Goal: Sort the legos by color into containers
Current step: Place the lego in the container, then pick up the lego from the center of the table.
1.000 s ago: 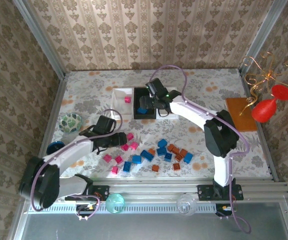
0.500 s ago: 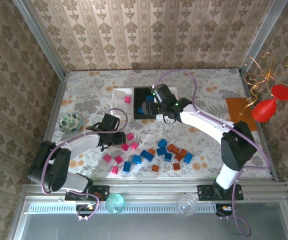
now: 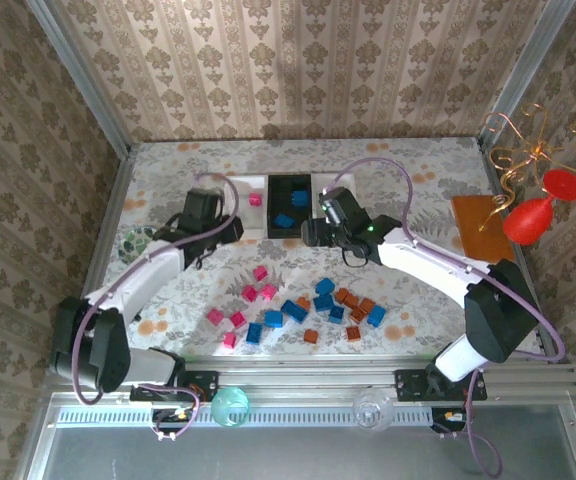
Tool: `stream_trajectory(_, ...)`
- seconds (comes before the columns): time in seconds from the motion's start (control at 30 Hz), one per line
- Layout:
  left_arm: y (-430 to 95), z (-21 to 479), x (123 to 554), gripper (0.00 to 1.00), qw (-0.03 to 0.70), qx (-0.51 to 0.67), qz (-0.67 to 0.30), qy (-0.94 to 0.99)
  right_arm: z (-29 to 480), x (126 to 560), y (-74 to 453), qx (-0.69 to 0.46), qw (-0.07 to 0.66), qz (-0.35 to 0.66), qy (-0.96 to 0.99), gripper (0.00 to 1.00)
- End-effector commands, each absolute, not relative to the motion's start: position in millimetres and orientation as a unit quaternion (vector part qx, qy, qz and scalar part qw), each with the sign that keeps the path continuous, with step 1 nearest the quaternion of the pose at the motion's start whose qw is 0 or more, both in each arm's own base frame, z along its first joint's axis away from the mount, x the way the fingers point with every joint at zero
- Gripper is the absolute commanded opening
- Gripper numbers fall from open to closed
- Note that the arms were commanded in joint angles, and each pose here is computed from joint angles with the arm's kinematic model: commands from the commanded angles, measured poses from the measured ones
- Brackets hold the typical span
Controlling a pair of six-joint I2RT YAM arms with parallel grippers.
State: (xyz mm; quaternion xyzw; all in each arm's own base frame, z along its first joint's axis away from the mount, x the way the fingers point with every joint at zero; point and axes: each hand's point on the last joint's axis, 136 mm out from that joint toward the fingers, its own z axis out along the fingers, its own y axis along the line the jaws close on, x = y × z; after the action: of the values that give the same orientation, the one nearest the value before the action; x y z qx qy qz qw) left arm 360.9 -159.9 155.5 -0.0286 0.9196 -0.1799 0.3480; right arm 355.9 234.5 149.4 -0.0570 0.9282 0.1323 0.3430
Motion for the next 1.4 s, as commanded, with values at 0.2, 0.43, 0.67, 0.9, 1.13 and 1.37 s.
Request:
stream_trajectory(0.2,-169,148,447,0.33,0.372,-0.021,-0.121,0.920,131,314,200,-0.029,0.315,0.112,0.942,0.73)
stream_trajectory(0.43,-177,132,469,0.58,0.350,-0.022,-0.117,0.929,128,285,178,-0.017,0.302,0.106,0.947,0.74)
stream_trajectory(0.67,-191,193,461,0.74,0.396,-0.025,-0.188,0.898,111,269,172,-0.009,0.270,0.105,0.957,0.74)
stream_trajectory(0.9,-202,232,405,0.88,0.429,-0.010,-0.260,0.865,90,268,211,-0.069,0.220,0.145,0.962,0.75)
stream_trajectory(1.13,-184,212,342,1.00,0.418,-0.006,-0.269,0.868,54,262,241,-0.161,0.176,0.084,0.968,0.75)
stream_trajectory(1.37,-159,186,302,1.00,0.405,-0.017,-0.250,0.879,43,274,240,-0.159,0.182,0.054,0.969,0.72)
